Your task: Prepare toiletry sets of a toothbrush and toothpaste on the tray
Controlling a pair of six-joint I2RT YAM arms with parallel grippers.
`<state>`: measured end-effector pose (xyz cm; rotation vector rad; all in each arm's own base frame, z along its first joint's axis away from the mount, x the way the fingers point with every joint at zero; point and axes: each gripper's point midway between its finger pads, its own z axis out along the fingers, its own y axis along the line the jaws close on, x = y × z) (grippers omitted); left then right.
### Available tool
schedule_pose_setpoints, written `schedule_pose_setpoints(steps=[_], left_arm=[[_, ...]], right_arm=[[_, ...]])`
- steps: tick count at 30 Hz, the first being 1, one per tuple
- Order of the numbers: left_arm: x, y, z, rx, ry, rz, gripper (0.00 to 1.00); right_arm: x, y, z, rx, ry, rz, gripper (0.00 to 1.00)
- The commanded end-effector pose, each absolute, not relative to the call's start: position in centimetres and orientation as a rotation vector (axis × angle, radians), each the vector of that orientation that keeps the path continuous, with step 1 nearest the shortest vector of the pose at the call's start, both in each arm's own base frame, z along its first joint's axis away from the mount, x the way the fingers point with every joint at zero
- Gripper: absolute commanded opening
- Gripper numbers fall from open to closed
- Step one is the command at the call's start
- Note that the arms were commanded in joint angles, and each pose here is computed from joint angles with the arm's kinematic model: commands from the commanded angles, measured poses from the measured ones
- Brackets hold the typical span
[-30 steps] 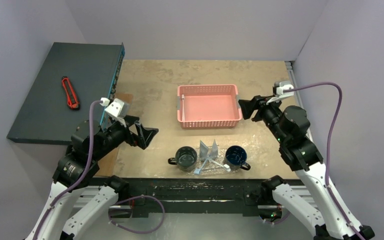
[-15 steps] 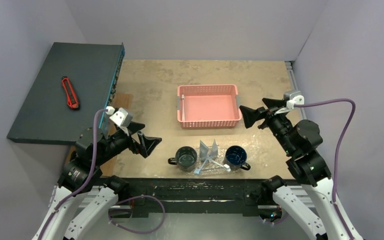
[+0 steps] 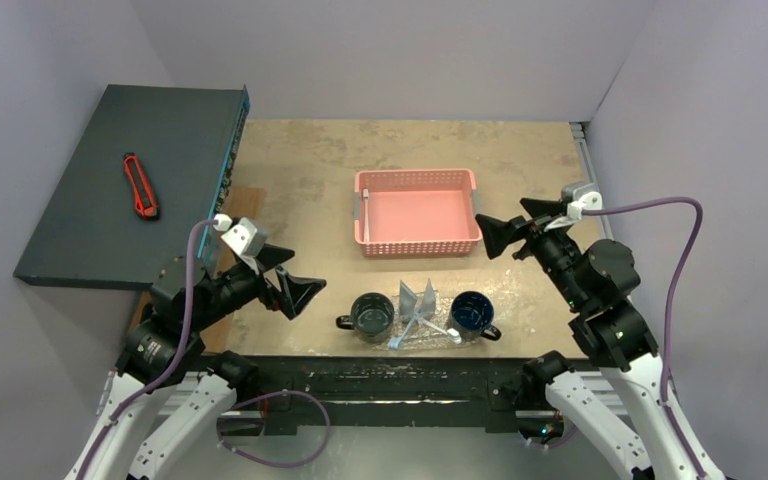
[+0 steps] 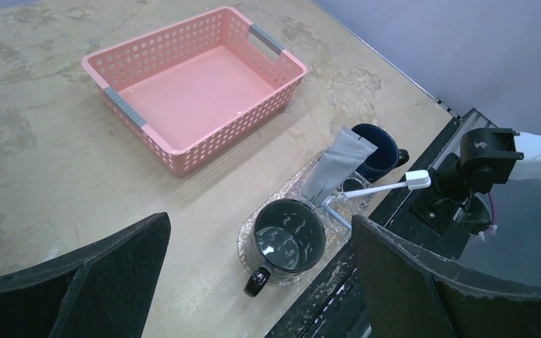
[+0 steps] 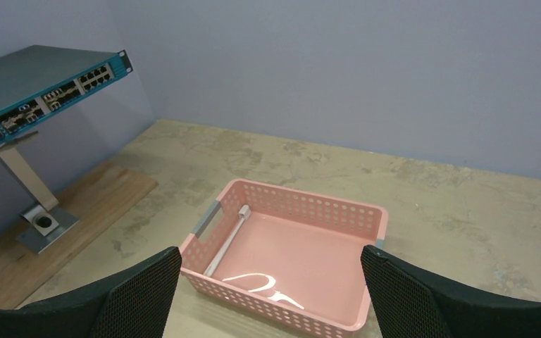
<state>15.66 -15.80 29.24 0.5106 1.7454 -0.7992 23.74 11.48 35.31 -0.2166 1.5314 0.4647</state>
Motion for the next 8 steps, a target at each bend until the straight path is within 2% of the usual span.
schedule_pose_setpoints(steps=[1,8], left_arm=[[15.98,-15.54,30.30,0.485,1.704,-0.788,1.00],[16.55,-14.88,30.36,0.418,1.739,-0.757,1.00]], right_arm=[[23.68,11.66,36.24,-0.235,1.480,0.469,0.99],[23.77,11.63,36.07,-0.235,1.488,0.464,0.99]])
